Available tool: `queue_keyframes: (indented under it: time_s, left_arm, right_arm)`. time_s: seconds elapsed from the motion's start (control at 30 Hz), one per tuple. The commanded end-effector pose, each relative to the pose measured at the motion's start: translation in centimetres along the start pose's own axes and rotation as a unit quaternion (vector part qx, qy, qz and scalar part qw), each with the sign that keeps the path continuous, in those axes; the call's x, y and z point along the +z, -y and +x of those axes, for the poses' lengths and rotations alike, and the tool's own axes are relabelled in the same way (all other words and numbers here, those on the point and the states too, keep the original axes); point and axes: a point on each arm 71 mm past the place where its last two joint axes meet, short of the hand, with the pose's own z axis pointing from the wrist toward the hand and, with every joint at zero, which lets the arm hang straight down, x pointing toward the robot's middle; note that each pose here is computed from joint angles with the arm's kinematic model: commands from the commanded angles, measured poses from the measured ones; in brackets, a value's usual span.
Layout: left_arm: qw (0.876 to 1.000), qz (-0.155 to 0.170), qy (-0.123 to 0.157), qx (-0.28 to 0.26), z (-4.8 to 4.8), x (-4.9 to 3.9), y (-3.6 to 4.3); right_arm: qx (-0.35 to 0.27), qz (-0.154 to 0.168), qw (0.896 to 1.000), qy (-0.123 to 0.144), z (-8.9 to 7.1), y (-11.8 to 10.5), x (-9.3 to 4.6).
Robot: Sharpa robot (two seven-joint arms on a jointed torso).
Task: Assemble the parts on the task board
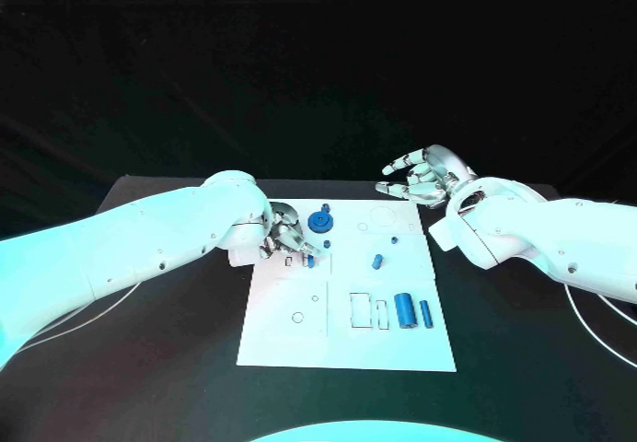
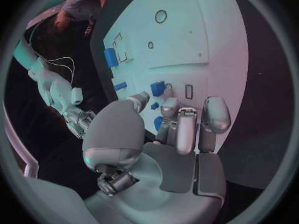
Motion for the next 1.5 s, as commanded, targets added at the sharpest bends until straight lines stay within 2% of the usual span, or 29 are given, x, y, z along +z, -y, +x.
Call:
queue_keyframes:
  time_s: [0.03,1.5]
  left_arm:
    - [1.000,0.002,-0.012,0.001,0.18,0.05,0.13]
    - [1.000,0.006,-0.026,-0.013,0.54,0.48,0.25]
  right_arm:
    - [-0.004,-0.006,1.000,-0.008,0.18,-0.17,-0.05]
    - [-0.003,-0.011,1.000,-0.020,0.75,-0.65,-0.24]
